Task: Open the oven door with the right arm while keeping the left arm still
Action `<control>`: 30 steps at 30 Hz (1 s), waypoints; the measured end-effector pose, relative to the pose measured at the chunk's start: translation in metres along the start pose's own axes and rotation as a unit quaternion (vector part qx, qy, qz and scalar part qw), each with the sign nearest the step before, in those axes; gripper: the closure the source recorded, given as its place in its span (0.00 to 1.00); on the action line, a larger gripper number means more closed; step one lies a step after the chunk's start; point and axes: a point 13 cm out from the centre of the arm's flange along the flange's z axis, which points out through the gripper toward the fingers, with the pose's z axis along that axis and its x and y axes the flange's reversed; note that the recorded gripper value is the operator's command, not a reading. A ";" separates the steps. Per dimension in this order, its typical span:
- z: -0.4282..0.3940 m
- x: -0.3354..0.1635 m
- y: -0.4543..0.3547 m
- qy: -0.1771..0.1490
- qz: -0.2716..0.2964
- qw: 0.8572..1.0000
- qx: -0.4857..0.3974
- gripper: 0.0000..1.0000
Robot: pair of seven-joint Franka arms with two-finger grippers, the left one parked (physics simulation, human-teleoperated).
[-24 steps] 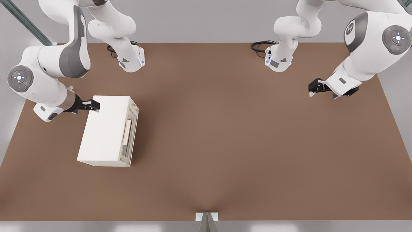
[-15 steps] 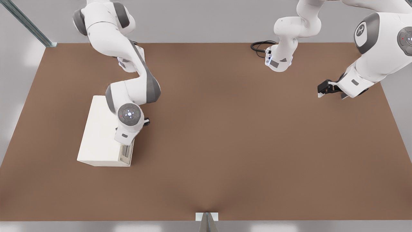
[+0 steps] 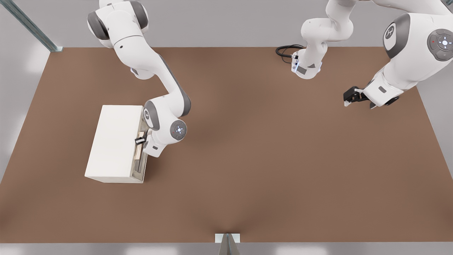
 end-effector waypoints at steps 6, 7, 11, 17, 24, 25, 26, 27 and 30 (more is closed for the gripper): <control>0.017 -0.001 -0.004 0.012 0.038 0.999 0.005 0.79; 0.019 -0.001 -0.005 0.014 0.045 0.999 0.005 0.79; 0.027 -0.005 -0.005 0.018 0.063 0.998 0.006 0.79; 0.035 -0.007 -0.005 0.023 0.084 0.996 0.007 0.79; 0.041 -0.010 -0.002 0.027 0.099 0.995 0.008 0.79; 0.041 -0.010 -0.002 0.026 0.101 0.995 0.008 0.79; 0.040 -0.010 -0.002 0.026 0.103 0.994 0.008 0.79; 0.039 -0.010 -0.002 0.025 0.105 0.994 0.008 0.79; 0.032 -0.010 -0.001 0.019 0.111 0.994 0.004 0.79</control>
